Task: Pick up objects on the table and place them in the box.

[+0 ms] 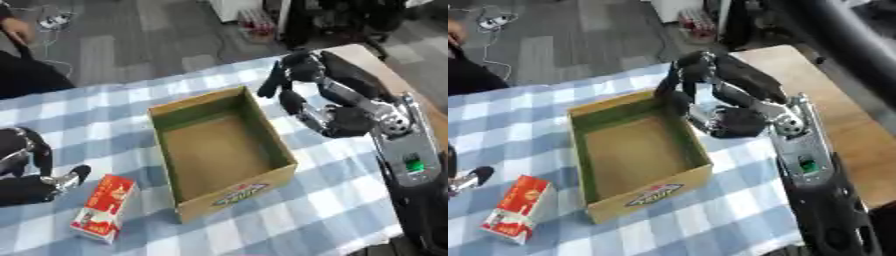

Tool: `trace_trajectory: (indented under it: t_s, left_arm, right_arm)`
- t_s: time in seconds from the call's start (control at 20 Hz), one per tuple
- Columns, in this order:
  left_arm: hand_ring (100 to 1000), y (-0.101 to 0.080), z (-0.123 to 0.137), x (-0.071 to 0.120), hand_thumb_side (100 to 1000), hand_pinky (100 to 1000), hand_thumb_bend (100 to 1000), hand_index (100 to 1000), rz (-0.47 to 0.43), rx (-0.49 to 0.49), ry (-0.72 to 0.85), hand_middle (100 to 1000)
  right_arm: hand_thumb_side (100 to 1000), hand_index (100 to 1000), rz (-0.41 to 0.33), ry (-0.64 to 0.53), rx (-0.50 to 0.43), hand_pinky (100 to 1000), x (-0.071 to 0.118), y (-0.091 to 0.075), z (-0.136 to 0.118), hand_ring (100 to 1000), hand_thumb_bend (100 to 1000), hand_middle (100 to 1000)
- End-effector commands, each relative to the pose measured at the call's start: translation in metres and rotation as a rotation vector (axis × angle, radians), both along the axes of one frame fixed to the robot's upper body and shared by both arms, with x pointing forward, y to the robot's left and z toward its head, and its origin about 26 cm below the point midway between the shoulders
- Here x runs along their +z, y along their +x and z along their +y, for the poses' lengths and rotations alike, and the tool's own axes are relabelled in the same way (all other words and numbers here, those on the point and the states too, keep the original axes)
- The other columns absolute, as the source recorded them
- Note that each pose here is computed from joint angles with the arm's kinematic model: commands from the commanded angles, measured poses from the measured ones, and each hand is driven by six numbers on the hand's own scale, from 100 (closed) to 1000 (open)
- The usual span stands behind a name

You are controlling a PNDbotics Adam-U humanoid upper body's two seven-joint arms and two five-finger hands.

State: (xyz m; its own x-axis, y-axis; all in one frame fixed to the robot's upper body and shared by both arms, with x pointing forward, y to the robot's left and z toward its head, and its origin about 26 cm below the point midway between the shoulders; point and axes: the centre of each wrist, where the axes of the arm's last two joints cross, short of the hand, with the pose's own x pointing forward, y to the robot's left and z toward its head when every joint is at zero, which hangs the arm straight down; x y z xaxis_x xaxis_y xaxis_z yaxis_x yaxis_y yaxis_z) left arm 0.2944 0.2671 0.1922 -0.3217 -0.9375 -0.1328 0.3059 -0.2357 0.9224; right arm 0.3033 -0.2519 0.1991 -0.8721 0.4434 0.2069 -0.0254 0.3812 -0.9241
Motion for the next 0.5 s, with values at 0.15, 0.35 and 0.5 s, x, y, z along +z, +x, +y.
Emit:
trace_trajectory:
  t_s: [0.15, 0.35, 0.5]
  left_arm:
    - [525, -0.003, -0.007, -0.004, 1000, 190, 296, 581, 0.012, -0.023, 0.022, 590]
    - [540, -0.006, -0.013, -0.012, 1000, 217, 309, 625, 0.032, -0.038, 0.036, 630]
    - [545, -0.007, -0.015, -0.017, 1000, 227, 315, 704, 0.044, -0.045, 0.049, 673]
  right_arm:
    - [1000, 712, -0.030, -0.009, 0.011, 415, 0.009, -0.001, 0.000, 374, 100, 536]
    - [1000, 711, -0.032, -0.011, 0.016, 415, 0.010, -0.001, 0.001, 375, 100, 536]
    - [1000, 710, -0.034, -0.012, 0.019, 415, 0.011, 0.000, 0.002, 375, 100, 536]
